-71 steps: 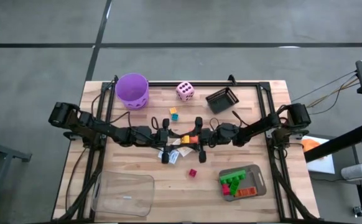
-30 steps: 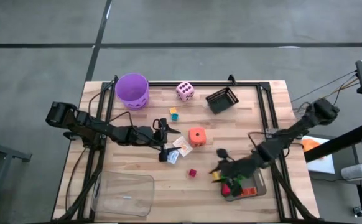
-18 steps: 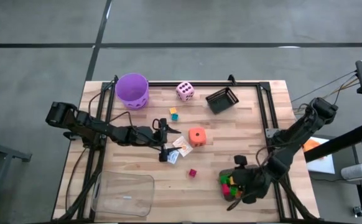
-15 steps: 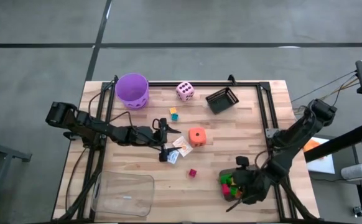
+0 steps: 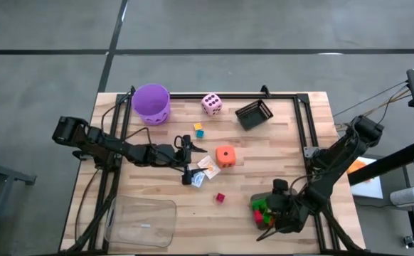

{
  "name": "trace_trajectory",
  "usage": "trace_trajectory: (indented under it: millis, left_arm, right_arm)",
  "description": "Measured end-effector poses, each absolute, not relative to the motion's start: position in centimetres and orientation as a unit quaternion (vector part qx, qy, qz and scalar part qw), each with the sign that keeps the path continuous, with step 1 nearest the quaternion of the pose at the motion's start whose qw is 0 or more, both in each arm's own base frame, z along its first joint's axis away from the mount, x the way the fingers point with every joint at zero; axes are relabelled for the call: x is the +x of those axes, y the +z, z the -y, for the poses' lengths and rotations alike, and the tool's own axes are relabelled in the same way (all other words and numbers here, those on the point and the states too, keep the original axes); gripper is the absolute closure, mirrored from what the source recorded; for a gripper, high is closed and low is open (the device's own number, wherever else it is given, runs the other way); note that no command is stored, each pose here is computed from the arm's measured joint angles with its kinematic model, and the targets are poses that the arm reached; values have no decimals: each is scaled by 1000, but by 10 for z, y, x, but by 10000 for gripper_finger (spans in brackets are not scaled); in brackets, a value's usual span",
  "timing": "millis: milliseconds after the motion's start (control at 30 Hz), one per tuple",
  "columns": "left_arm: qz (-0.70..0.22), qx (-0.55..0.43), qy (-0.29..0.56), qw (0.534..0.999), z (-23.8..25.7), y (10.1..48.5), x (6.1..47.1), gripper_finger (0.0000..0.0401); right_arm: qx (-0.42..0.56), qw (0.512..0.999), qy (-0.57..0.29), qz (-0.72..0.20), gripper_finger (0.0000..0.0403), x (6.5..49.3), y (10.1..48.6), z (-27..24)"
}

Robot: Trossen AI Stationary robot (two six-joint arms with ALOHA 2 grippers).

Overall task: Pick & Place Toys
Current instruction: Put the yellow game piece into the black bin, then put the red game piece into the black bin

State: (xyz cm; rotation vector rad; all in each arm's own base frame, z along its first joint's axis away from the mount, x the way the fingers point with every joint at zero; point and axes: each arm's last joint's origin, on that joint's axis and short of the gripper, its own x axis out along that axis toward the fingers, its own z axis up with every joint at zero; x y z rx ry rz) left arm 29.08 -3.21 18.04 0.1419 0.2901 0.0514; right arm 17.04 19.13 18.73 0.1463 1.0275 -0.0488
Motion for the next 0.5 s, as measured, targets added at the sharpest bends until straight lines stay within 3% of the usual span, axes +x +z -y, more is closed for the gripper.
trace_trajectory:
  millis: [100,200,500]
  left_arm:
    - [-144,70,26,987,32,180,291,78]
    - [-144,70,26,987,32,180,291,78]
    - [-145,69,26,987,32,180,291,77]
  right_arm:
    - [76,869,-25,-488,98,170,189,-191]
    - [79,874,-26,-479,83,170,192,-191]
    - [56,902,-25,-428,110,172,201,-191]
